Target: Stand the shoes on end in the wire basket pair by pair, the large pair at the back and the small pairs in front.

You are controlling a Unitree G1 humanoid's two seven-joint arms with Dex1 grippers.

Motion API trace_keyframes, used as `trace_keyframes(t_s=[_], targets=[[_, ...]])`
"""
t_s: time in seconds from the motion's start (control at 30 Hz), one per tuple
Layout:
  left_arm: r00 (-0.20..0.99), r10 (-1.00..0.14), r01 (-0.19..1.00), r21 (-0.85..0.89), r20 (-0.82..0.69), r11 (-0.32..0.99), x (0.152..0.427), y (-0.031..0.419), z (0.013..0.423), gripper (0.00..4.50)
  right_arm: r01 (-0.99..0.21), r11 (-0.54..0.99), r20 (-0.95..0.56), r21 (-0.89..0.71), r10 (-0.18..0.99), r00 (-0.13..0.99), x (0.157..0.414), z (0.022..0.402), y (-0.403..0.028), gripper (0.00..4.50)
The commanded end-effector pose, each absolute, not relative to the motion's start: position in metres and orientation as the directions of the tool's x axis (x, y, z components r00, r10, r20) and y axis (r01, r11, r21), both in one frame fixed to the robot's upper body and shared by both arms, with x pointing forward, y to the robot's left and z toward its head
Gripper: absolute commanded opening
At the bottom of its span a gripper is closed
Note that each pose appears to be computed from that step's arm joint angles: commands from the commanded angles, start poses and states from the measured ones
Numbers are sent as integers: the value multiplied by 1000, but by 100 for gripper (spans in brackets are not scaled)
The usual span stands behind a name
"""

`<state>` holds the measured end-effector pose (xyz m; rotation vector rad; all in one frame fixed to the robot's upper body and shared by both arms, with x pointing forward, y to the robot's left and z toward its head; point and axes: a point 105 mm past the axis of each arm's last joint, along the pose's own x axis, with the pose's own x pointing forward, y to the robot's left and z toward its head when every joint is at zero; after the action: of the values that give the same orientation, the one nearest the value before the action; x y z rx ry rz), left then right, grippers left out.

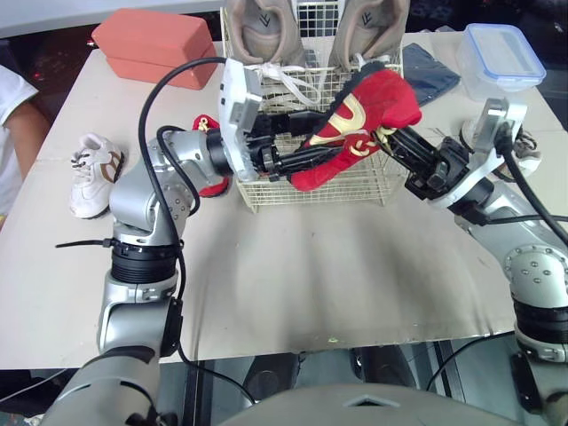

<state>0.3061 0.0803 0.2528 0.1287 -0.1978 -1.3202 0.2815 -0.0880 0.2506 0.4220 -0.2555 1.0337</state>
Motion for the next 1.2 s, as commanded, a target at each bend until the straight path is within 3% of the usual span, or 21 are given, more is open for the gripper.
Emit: trace_keyframes(t_s=[0.03, 0.3, 0.47, 0.67, 0.93, 1.13, 1.17, 1.2], targets=[[281, -958, 905, 317, 59, 285, 302, 97, 270, 445, -861, 495, 499, 113, 721, 480, 280, 286, -96, 0], [385, -923, 852, 388, -11, 351, 294, 135, 287, 445, -762, 647, 589, -14, 621, 517, 295, 331, -114, 0], [402, -914, 848, 398, -53, 350, 288, 140, 286, 445, -577, 784, 477, -230, 608, 635, 318, 328, -119, 0], [415, -908, 851, 380, -60, 363, 286, 140, 285, 445, -492, 710, 209, -504, 653, 728, 334, 285, -113, 0], [413, -908, 866, 339, -71, 367, 286, 139, 279, 445, -518, 685, -9, -512, 599, 801, 344, 244, -117, 0], [418, -906, 864, 342, -73, 371, 287, 141, 279, 445, -525, 730, -18, -437, 577, 817, 347, 240, -115, 0], [424, -903, 860, 343, -72, 377, 288, 143, 279, 450, -523, 736, -5, -430, 577, 817, 348, 243, -116, 68], [439, -896, 852, 346, -65, 392, 289, 146, 279, 450, -515, 749, 25, -416, 575, 817, 348, 251, -119, 98]])
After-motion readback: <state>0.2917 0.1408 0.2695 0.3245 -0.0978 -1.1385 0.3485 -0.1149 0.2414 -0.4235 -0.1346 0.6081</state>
